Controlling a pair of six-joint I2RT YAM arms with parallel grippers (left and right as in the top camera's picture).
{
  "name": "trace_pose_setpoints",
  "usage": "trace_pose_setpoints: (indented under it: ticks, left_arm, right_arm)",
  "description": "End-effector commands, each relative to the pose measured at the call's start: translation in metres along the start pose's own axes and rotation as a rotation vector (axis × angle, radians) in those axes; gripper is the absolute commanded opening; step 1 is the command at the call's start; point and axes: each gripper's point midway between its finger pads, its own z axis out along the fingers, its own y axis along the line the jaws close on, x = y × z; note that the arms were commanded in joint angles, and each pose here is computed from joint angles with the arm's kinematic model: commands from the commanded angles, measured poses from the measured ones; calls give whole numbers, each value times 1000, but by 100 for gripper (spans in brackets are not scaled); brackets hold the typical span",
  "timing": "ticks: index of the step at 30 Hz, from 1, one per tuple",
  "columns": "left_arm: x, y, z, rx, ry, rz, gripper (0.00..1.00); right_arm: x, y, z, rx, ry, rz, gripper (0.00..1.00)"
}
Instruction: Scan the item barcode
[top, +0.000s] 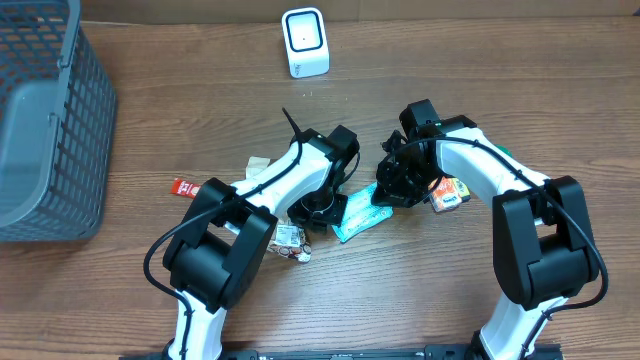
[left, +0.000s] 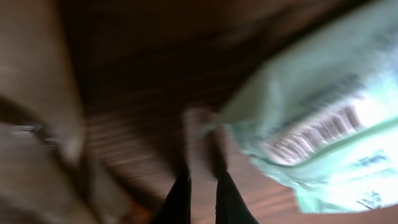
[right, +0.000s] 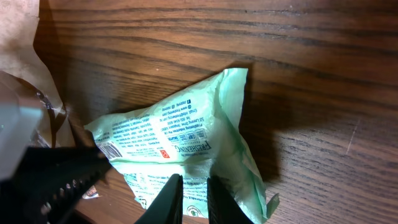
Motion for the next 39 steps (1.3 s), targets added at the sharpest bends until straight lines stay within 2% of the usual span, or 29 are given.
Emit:
trace_pose_setpoints:
  ticks: [1, 8, 14, 27, 36, 39]
  left_arm:
    - [-18, 10, -10, -80, -54, -17, 4]
    - [-38, -6, -39, -25, -120, -50, 4]
    - [-37, -19, -40, 47, -108, -56, 4]
    - [-36, -17, -7, 54, -120, -116, 4]
    - [-53, 33, -8, -168, -224, -167, 4]
    - [-58, 38, -19, -184, -239, -176, 4]
  right_arm:
    - [-3, -4, 2, 19, -9, 2, 15]
    - [-3, -4, 2, 19, -9, 2, 18]
    - [-3, -4, 2, 19, -9, 2, 18]
    - [-3, -4, 2, 19, -9, 2, 18]
    - [-4, -4, 2, 19, -9, 2, 18]
    - [-4, -4, 2, 19, -11, 1, 18]
